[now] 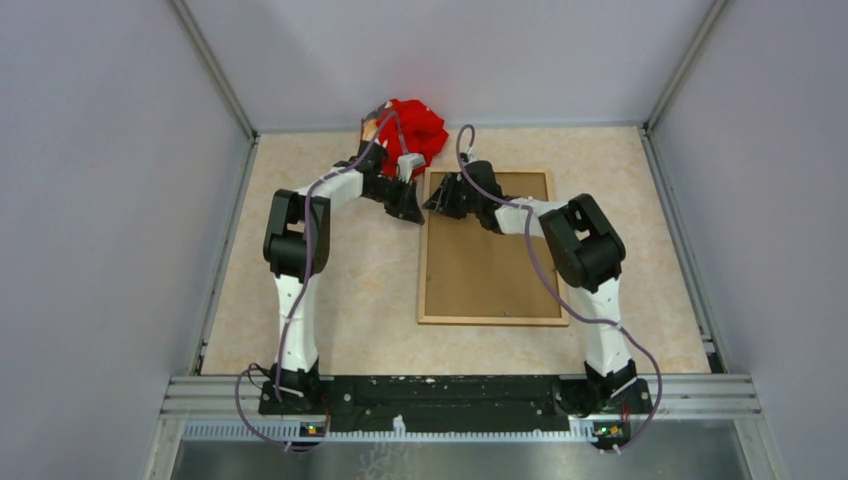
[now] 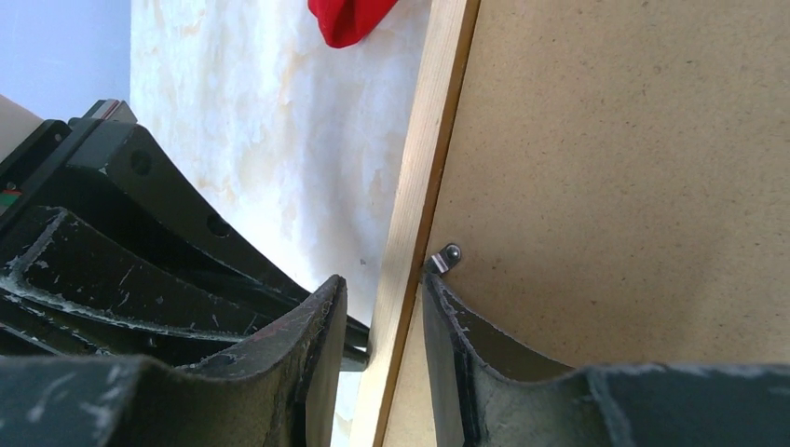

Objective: Put the photo into the frame
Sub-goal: Install the photo frame at the center of the board.

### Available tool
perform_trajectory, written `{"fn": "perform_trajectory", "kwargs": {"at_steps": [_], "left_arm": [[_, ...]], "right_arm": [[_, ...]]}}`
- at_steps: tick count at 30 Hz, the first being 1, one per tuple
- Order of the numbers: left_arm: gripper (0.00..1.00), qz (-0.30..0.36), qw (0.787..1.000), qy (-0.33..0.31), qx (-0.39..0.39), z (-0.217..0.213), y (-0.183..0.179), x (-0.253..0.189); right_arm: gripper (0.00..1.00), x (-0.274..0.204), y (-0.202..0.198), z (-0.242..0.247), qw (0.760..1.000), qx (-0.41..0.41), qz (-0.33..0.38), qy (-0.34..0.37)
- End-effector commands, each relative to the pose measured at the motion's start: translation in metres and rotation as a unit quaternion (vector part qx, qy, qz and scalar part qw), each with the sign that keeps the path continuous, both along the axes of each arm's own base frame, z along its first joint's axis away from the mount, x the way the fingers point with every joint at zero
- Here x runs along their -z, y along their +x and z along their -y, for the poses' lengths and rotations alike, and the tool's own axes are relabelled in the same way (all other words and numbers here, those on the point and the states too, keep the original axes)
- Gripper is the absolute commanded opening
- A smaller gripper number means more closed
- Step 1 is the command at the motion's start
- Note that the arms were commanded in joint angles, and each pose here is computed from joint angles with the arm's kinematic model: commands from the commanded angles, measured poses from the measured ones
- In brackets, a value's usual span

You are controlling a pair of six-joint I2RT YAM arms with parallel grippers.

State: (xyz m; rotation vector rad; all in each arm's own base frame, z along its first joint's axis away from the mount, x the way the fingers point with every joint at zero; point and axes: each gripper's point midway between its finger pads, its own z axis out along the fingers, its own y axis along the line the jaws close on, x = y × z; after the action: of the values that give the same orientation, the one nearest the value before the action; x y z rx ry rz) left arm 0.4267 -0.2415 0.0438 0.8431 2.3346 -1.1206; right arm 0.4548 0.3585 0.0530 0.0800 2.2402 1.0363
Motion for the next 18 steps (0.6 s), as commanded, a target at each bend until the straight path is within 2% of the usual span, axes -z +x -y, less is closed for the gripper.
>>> {"fn": "perform_trajectory", "kwargs": {"at_steps": [1,10,18], "left_arm": [[0.14,-0.012,0.999,0.001,0.03,0.011,-0.024,0.001],[0.14,-0.001,0.999,-0.002,0.034,0.01,-0.026,-0.012],[0.15,-0.001,0.999,-0.003,0.033,0.009,-0.024,-0.013]], "right_arm": [[0.37,-0.006,0.008,0.0,1.0,0.007,0.012,-0.015],[0.4,-0.057,-0.004,0.002,0.999,-0.012,0.045,0.017],[0.4,-0.041,-0.011,0.005,0.999,-0.012,0.029,0.016]]}}
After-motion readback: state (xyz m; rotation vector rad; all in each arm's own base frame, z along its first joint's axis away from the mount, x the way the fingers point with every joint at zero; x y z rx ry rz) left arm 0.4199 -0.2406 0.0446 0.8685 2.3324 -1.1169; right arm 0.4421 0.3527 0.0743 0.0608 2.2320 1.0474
